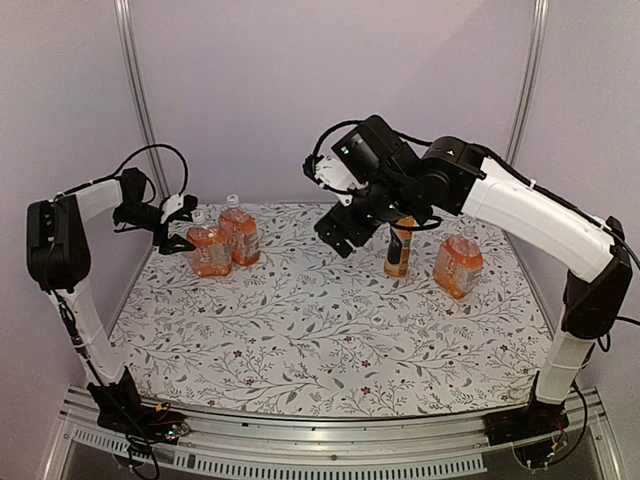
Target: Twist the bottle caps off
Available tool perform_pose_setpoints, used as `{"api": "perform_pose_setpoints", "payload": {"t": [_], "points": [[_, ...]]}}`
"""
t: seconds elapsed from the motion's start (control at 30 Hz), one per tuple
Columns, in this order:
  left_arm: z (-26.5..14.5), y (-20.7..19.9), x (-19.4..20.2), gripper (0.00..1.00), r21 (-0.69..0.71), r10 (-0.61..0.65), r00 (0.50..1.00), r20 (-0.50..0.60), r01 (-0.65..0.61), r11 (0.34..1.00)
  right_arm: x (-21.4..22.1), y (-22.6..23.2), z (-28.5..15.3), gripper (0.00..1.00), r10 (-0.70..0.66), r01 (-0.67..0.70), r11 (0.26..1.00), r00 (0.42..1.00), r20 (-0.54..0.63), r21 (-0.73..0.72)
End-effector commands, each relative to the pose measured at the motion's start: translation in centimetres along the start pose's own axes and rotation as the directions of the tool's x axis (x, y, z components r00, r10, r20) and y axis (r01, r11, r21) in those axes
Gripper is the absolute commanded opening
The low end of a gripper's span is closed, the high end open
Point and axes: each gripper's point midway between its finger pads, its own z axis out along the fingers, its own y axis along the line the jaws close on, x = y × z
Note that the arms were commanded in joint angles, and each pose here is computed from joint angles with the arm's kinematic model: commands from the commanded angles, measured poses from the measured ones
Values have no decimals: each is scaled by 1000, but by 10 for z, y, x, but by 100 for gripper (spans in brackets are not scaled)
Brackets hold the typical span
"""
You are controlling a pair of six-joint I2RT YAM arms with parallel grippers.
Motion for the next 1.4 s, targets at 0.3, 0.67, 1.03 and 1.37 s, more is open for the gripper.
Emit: {"api": "perform_pose_setpoints", "payload": {"t": [0.3, 0.67, 1.03, 1.37], "points": [[22, -17, -2, 76, 53, -46, 997, 55, 43, 998, -4, 6, 4, 99, -29, 29, 1000, 1000, -2, -5], [22, -20, -7, 56, 52, -46, 997, 57, 43, 998, -5, 7, 5, 99, -34, 34, 999, 999, 2, -8], [-9, -43, -31, 49, 85, -34, 998, 62, 29, 996, -10, 16, -3, 99, -30, 31, 999, 999, 24, -37], [-67, -111, -97, 49, 141, 4, 999, 42, -9, 990, -44, 44, -36, 98, 60, -25, 984, 979, 196, -177]]}}
